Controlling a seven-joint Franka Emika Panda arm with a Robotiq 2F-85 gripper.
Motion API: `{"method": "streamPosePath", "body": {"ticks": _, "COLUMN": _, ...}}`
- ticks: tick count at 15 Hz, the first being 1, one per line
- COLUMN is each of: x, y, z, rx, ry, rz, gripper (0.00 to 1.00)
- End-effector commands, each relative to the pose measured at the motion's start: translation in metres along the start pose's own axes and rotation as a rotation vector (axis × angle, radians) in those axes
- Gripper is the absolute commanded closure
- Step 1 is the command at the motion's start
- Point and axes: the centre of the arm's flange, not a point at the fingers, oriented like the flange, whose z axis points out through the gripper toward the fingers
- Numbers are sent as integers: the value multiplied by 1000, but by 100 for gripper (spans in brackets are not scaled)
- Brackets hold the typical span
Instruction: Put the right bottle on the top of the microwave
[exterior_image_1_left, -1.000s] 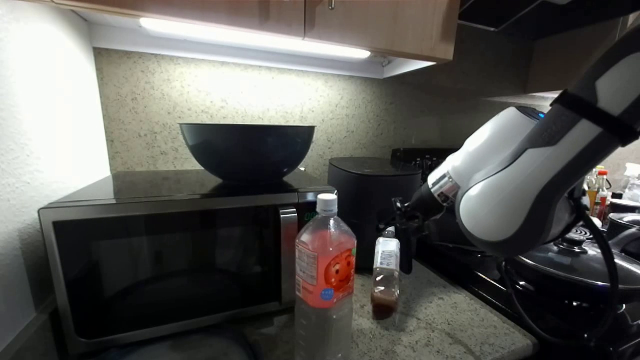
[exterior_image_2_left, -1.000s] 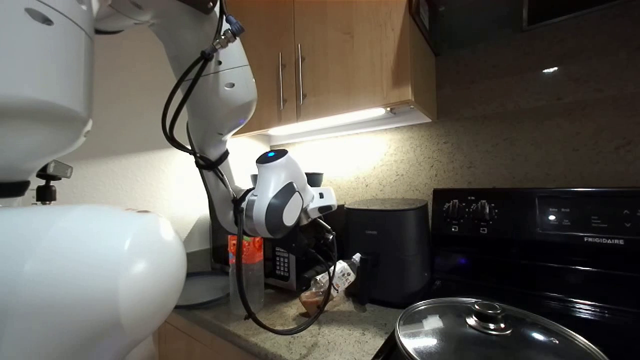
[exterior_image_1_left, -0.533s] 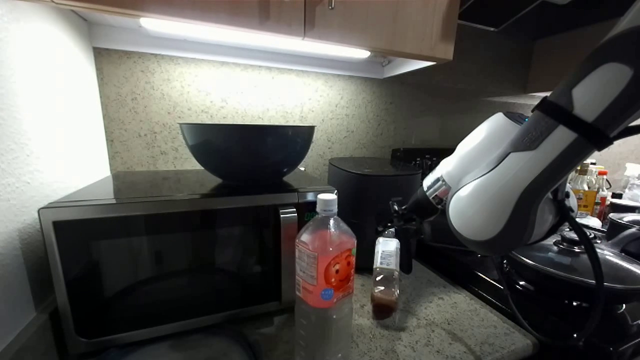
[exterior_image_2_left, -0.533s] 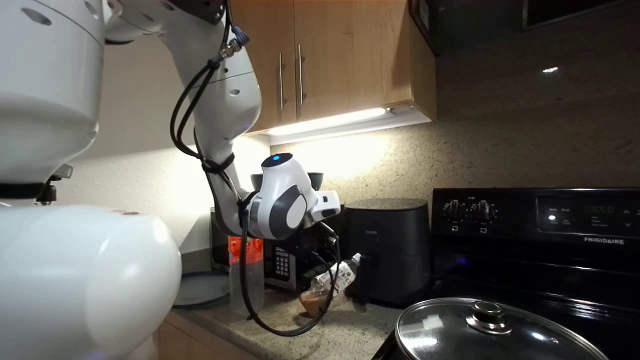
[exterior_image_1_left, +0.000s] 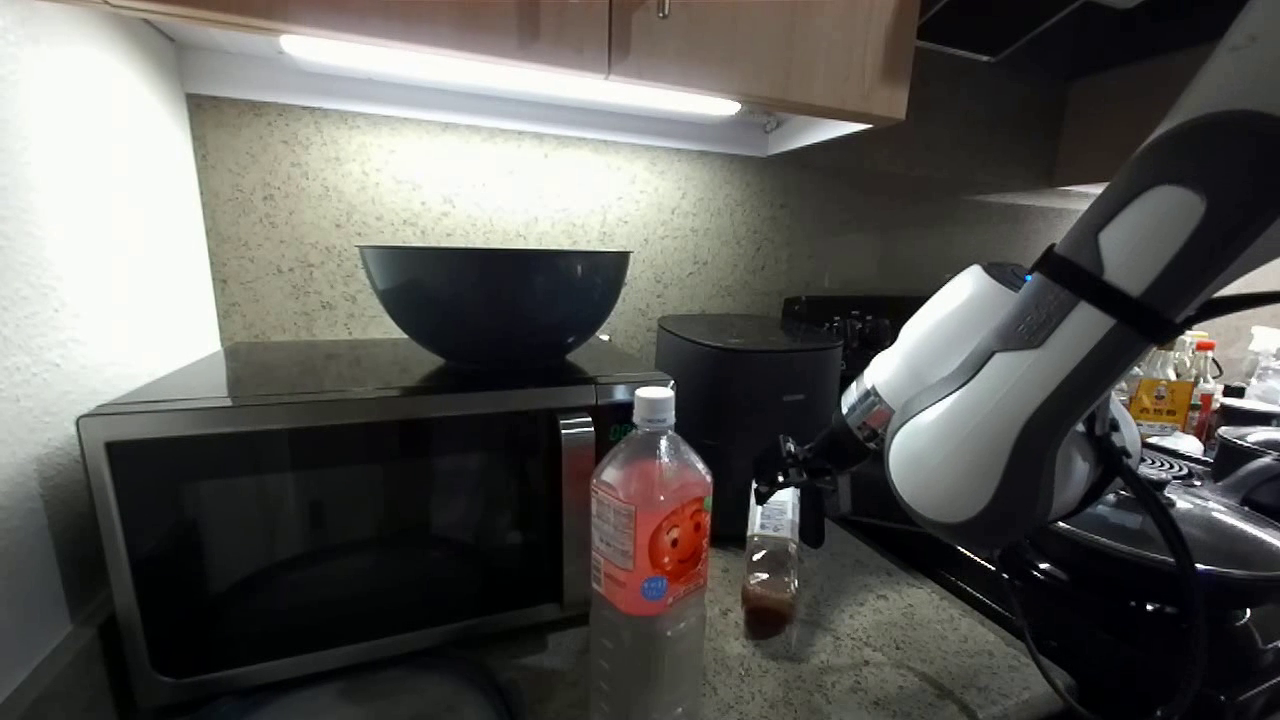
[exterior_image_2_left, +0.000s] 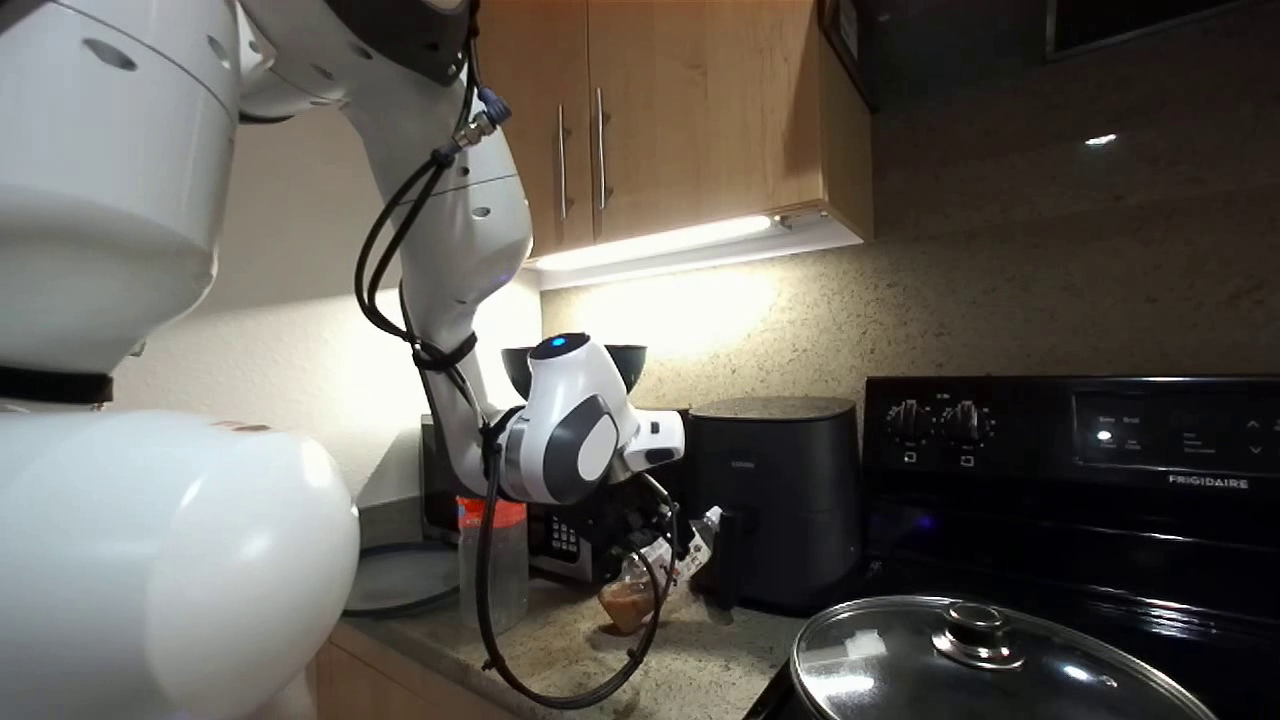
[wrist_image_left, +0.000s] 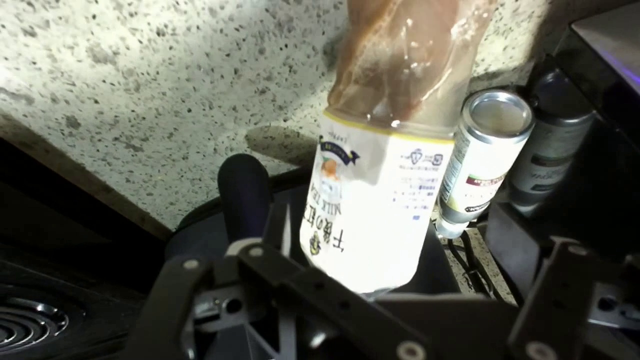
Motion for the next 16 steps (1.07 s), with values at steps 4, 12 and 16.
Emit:
{"method": "streamPosePath", "body": {"ticks": 4, "x": 1, "y": -1, "z": 14, "rx": 1, "ry": -3, "rz": -8, "gripper": 0}}
{"method": "streamPosePath", "body": {"ticks": 12, "x": 2, "y": -20, "z": 30, "rx": 54, "ry": 16, "rz": 5, "gripper": 0}}
{"method": "streamPosePath", "body": {"ticks": 16, "x": 1, "y": -11, "z": 40, "rx": 14, "ry": -16, "rz": 30, "gripper": 0}}
